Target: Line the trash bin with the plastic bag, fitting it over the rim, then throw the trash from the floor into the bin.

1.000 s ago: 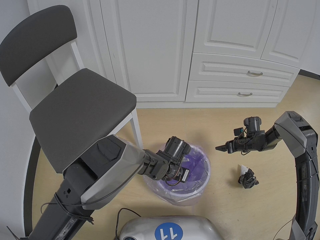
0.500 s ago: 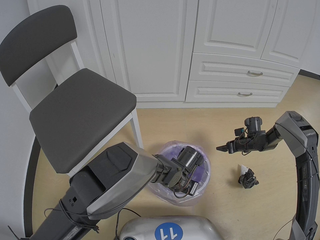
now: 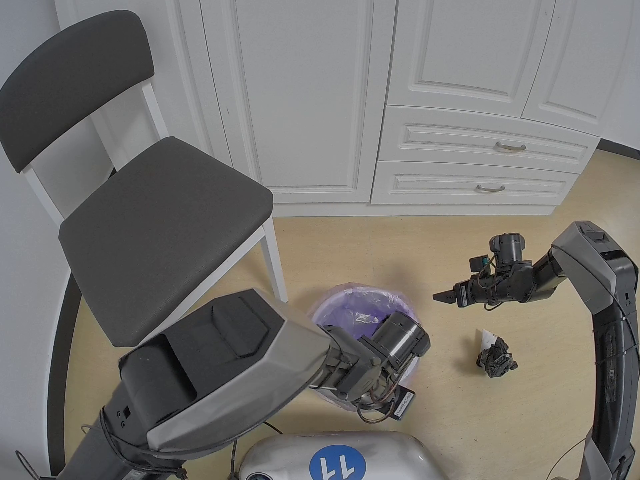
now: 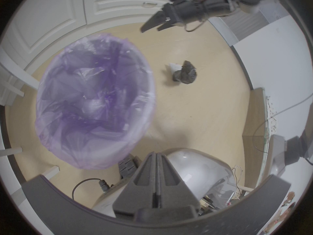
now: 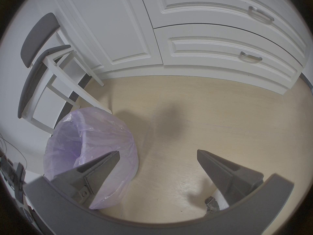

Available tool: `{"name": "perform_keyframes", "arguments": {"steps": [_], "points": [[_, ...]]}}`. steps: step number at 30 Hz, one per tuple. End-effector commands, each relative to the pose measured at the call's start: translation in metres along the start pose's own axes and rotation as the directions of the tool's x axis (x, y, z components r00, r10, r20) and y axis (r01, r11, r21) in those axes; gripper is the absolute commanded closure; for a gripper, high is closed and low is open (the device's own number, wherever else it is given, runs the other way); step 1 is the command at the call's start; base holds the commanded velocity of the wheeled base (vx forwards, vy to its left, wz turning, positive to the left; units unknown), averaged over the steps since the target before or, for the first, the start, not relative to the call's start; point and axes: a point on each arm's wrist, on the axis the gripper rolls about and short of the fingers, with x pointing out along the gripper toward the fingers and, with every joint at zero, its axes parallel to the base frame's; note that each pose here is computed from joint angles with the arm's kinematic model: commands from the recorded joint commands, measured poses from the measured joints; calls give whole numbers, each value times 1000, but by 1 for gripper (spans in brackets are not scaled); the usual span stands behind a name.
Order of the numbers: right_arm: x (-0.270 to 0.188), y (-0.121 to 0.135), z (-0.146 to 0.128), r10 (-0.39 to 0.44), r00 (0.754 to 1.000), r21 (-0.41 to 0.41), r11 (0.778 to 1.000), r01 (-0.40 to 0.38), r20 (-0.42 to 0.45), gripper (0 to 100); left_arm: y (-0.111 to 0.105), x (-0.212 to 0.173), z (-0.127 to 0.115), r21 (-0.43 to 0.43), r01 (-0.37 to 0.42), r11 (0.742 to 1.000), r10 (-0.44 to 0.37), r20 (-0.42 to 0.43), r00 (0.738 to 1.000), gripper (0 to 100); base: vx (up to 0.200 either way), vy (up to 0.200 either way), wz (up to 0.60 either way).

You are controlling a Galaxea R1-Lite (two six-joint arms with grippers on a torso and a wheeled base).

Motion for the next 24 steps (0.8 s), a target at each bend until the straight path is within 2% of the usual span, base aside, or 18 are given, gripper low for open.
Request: {"name": "perform_keyframes", "arguments": {"steps": [1,6,7,10,11,14,17,20,21,24], "points": [[-7,5,4,6,1000,-6,1000,-6,6,0,-9,-19,5,14,17,1000,-17,44,999,100,0,0,0],[-15,13,8,24,1000,-15,1000,-24,12,0,-6,-43,15,2,18,1000,-18,94,995,100,0,0,0],[-20,17,9,28,1000,-17,999,-28,10,0,-6,-58,17,-8,21,1000,-20,116,993,100,0,0,0],[-20,18,10,29,1000,-19,999,-28,11,0,-5,-60,17,-11,20,1000,-18,119,993,100,0,0,0],[-28,24,12,35,999,-24,999,-35,9,0,1,-89,21,-29,20,999,-15,178,984,100,0,0,0],[-30,27,11,41,999,-33,999,-41,1,0,17,-106,29,-59,12,998,2,238,971,100,0,0,0],[-35,33,5,49,999,-44,998,-50,-21,0,51,-140,42,-124,-10,992,50,324,945,100,0,0,0],[-36,33,2,50,998,-43,998,-51,-26,0,59,-145,44,-141,-17,990,64,335,940,100,0,0,0],[-40,38,0,52,999,-51,997,-52,-17,0,96,-165,44,-219,-47,975,127,368,921,100,0,0,0],[-45,44,-1,58,998,-58,997,-58,-1,0,119,-180,35,-271,-65,960,166,372,913,100,0,0,0]]}}
